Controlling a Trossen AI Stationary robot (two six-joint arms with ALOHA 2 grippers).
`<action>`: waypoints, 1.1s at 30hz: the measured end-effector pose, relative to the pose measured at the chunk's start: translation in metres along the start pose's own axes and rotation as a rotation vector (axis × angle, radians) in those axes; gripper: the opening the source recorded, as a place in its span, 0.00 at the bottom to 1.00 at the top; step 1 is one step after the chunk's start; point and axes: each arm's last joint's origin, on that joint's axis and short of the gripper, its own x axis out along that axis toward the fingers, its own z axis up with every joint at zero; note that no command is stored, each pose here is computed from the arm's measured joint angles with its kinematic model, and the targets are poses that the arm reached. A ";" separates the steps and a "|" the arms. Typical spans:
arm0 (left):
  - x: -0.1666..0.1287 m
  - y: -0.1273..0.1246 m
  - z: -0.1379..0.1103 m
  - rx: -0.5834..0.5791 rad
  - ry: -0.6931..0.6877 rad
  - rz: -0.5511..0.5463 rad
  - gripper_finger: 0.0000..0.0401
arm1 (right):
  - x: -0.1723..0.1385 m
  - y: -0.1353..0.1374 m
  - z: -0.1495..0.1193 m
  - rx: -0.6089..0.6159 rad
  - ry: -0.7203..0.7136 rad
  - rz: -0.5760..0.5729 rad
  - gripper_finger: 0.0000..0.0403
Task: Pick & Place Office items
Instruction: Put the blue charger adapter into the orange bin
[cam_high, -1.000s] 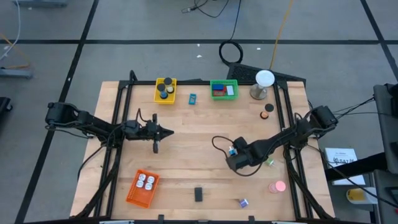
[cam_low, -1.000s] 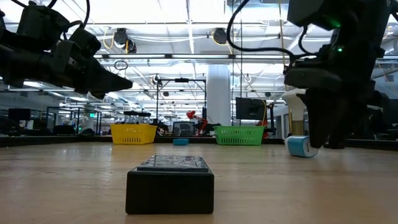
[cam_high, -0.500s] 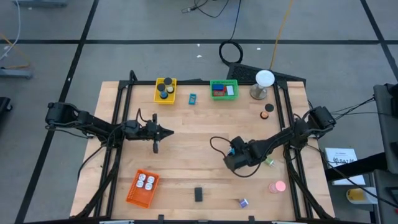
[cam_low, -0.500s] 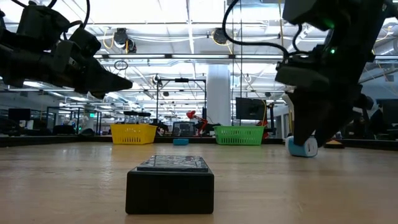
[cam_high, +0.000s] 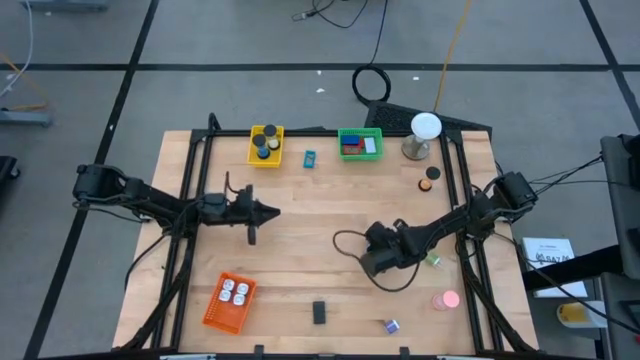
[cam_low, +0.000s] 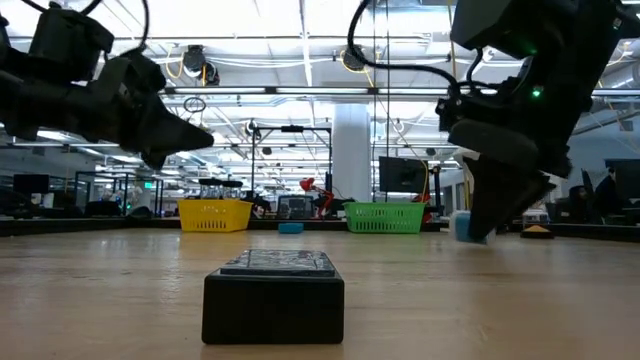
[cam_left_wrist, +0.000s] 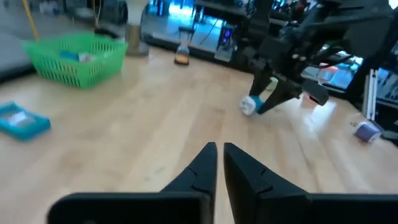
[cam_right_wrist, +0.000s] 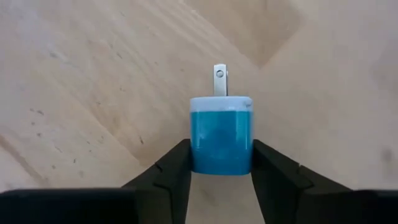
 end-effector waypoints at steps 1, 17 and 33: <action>0.003 -0.001 0.001 -0.032 0.021 -0.003 0.09 | 0.000 0.000 0.001 -0.049 -0.032 -0.010 0.34; 0.091 -0.040 0.030 -0.282 0.206 -0.078 0.59 | 0.016 0.038 0.057 -0.562 -0.613 0.017 0.33; 0.126 -0.044 0.041 -0.280 0.185 0.042 0.77 | 0.014 0.042 0.066 -0.662 -0.708 -0.027 0.33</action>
